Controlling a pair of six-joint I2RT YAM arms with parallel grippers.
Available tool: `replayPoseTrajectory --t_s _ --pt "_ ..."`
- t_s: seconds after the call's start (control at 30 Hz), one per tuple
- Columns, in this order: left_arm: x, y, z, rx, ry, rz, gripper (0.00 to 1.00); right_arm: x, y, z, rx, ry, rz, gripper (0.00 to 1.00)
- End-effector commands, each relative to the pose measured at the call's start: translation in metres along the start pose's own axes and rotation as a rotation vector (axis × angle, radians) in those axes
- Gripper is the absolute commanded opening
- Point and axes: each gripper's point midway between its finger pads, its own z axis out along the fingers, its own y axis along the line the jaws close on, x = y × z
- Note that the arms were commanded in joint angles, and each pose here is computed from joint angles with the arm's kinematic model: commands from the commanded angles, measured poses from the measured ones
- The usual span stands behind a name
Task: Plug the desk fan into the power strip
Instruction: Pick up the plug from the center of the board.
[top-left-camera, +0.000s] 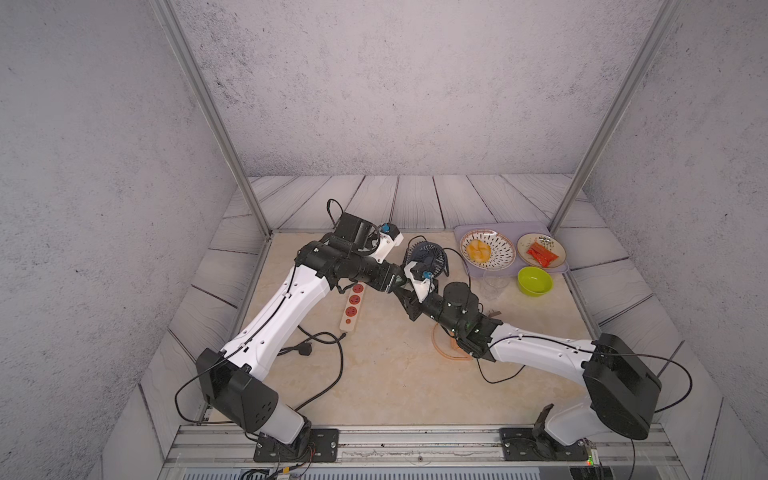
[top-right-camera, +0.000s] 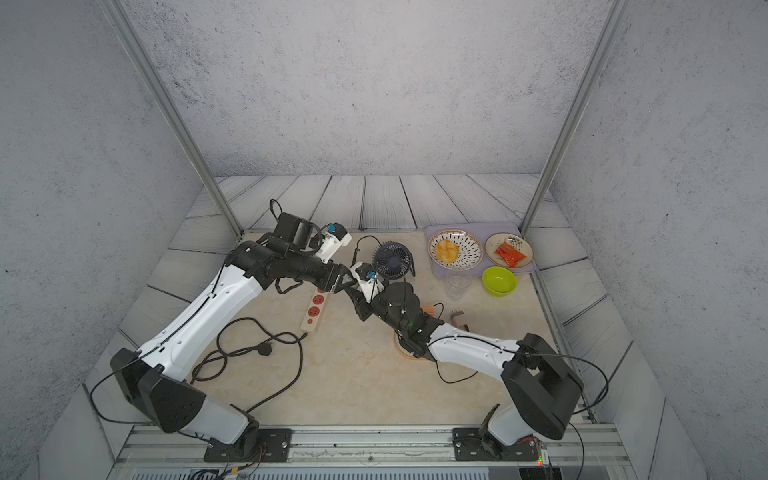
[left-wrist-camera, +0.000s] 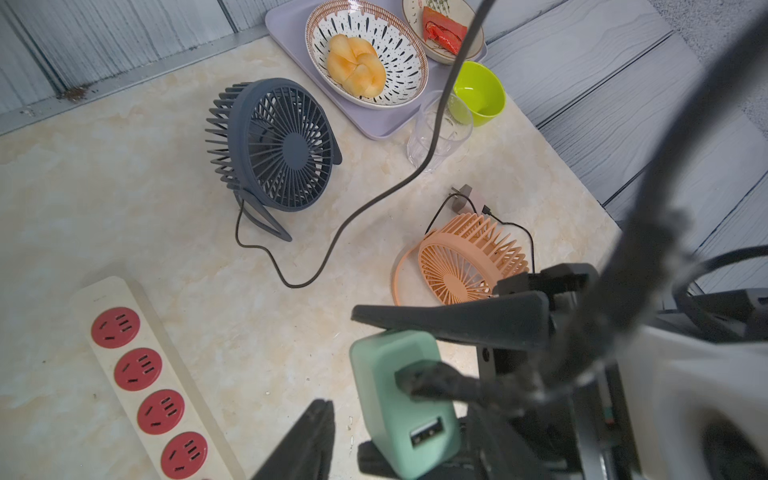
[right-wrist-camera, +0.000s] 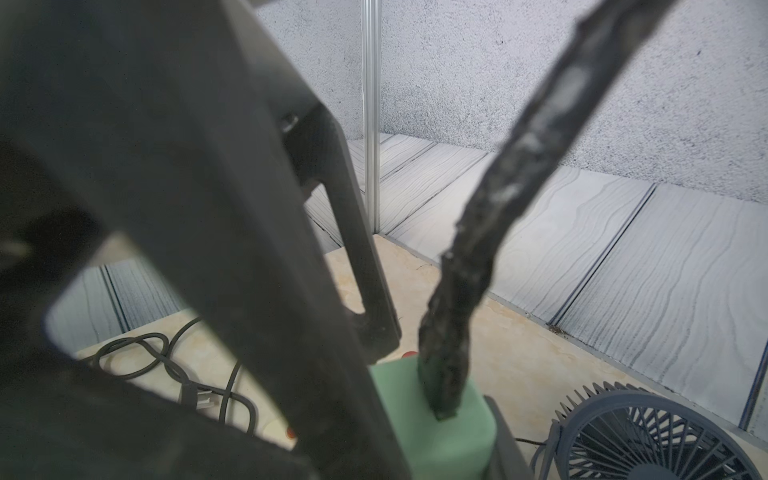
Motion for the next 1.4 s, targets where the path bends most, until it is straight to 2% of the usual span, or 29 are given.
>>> replayPoseTrajectory --t_s 0.0,0.3,0.57,0.73,0.87,0.97,1.1,1.2,1.37 --pt "0.002 0.002 0.006 0.007 0.004 -0.016 0.56 -0.018 -0.002 -0.001 0.030 -0.014 0.000 0.26" --pt "0.003 0.004 0.010 -0.005 0.011 -0.014 0.46 -0.023 -0.001 0.003 0.050 0.012 0.004 0.25" --pt "0.007 0.004 0.015 -0.018 0.025 -0.005 0.30 -0.029 -0.002 0.002 0.049 -0.007 0.020 0.25" --pt "0.010 0.008 0.018 -0.043 0.038 0.000 0.29 -0.031 -0.001 0.000 0.047 -0.015 0.018 0.25" --pt "0.007 0.008 0.016 -0.048 0.028 0.005 0.17 -0.031 0.000 -0.002 0.041 -0.021 0.013 0.25" --pt "0.002 0.009 0.011 -0.065 0.015 0.012 0.08 -0.029 0.002 -0.004 0.033 -0.019 0.008 0.38" --pt "-0.008 0.015 -0.001 -0.116 -0.012 0.026 0.07 -0.022 0.002 -0.014 0.027 -0.018 -0.002 0.72" --pt "-0.015 0.021 -0.009 -0.145 -0.034 0.019 0.06 -0.010 -0.001 -0.033 0.050 -0.010 -0.011 0.81" --pt "-0.024 0.031 -0.021 -0.171 -0.069 -0.016 0.06 0.002 -0.013 -0.068 0.113 0.016 -0.034 0.86"
